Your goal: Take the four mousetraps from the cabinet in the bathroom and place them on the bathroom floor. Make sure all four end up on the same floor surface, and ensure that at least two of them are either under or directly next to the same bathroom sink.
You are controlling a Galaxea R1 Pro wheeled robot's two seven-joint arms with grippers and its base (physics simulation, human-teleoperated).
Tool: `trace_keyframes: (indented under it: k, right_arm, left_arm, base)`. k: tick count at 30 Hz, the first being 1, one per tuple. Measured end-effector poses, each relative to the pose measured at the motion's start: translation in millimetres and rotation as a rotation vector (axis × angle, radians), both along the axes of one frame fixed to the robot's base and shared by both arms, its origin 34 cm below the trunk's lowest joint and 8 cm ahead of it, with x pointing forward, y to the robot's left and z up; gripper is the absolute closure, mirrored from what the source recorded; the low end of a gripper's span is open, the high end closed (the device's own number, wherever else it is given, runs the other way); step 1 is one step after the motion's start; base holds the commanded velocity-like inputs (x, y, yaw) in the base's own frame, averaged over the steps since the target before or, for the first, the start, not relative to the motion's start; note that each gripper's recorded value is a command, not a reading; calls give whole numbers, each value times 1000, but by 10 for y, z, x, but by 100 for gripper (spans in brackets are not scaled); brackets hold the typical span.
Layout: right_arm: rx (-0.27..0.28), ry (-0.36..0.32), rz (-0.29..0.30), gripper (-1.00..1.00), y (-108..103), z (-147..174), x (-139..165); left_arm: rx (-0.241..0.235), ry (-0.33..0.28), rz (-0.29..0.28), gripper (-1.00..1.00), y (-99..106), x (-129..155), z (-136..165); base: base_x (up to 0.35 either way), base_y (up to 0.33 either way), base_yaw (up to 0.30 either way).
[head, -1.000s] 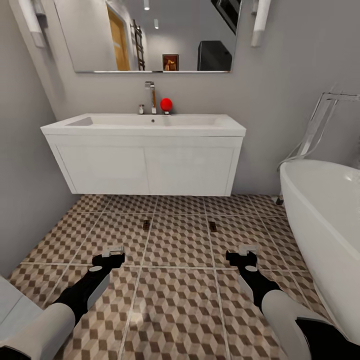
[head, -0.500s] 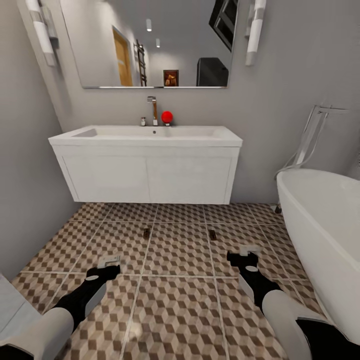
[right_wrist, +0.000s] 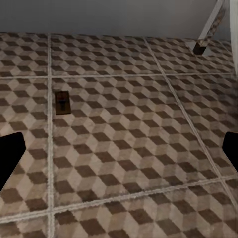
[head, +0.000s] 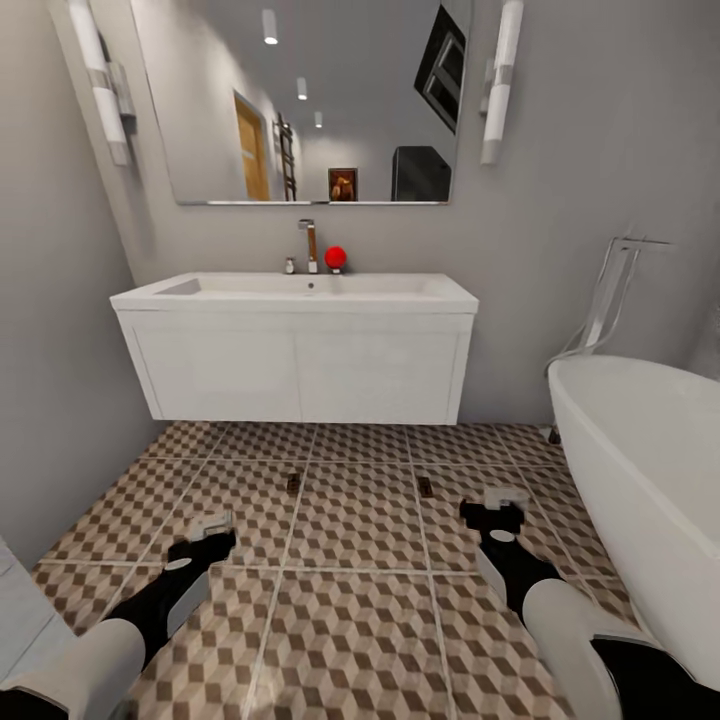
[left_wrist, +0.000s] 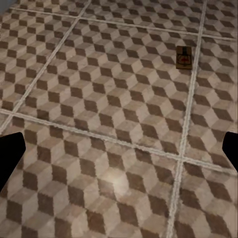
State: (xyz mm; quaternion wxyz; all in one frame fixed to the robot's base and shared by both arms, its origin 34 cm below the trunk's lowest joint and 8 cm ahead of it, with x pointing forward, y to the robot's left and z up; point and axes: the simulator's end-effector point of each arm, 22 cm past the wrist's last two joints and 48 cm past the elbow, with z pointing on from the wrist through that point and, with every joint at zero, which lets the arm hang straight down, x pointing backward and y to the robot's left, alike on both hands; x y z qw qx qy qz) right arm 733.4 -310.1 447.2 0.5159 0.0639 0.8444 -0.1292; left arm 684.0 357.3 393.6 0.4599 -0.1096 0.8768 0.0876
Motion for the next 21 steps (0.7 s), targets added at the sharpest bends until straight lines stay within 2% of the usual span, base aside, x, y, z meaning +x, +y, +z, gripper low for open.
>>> trace_keyframes:
  k: [10, 21]
  right_arm:
    - [-11, -25, -15, -100, -13, 232, -19]
    - [-10, -39, -14, -100, -14, 490, 26]
  left_arm:
    - [-4, -71, -4, -100, -31, 109, 360]
    - [-5, -94, -4, -100, -32, 180, 647]
  base:
    - [0, 0, 0]
    - [0, 0, 0]
